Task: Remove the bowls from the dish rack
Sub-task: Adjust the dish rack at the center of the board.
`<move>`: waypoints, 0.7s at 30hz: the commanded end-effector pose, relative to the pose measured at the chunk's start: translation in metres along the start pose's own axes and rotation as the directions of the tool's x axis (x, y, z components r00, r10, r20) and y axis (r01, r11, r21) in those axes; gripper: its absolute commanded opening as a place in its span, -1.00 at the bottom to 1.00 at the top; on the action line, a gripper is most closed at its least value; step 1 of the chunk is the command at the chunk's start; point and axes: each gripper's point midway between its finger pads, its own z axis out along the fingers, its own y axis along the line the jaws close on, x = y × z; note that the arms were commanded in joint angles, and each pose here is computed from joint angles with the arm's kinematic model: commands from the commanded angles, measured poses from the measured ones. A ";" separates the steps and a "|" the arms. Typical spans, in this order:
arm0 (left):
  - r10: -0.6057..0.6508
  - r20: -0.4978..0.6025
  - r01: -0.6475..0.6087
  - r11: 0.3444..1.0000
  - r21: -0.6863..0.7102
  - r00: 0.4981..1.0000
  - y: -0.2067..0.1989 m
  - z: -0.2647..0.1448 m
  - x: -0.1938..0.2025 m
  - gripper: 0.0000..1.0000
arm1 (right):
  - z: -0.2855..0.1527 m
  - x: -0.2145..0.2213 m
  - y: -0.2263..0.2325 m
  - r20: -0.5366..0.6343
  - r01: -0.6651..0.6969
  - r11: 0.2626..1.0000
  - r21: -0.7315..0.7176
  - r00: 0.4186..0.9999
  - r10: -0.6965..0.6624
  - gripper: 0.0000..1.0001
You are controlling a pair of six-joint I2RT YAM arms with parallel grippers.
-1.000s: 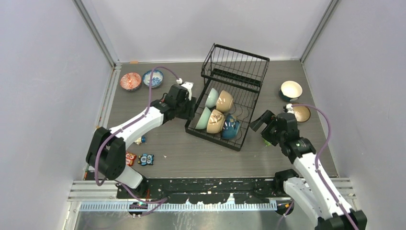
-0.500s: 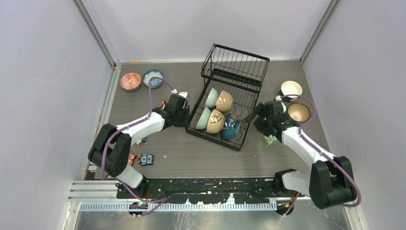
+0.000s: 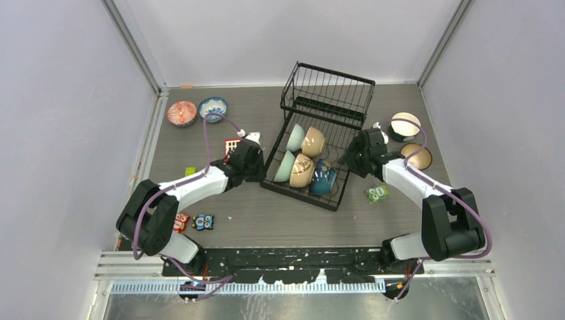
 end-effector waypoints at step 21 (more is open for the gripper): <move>-0.120 0.149 0.120 0.993 0.009 0.982 -0.005 -0.019 -0.012 -0.99 | -0.048 -0.029 -0.007 0.161 0.088 0.994 0.068 0.982 -0.098 0.37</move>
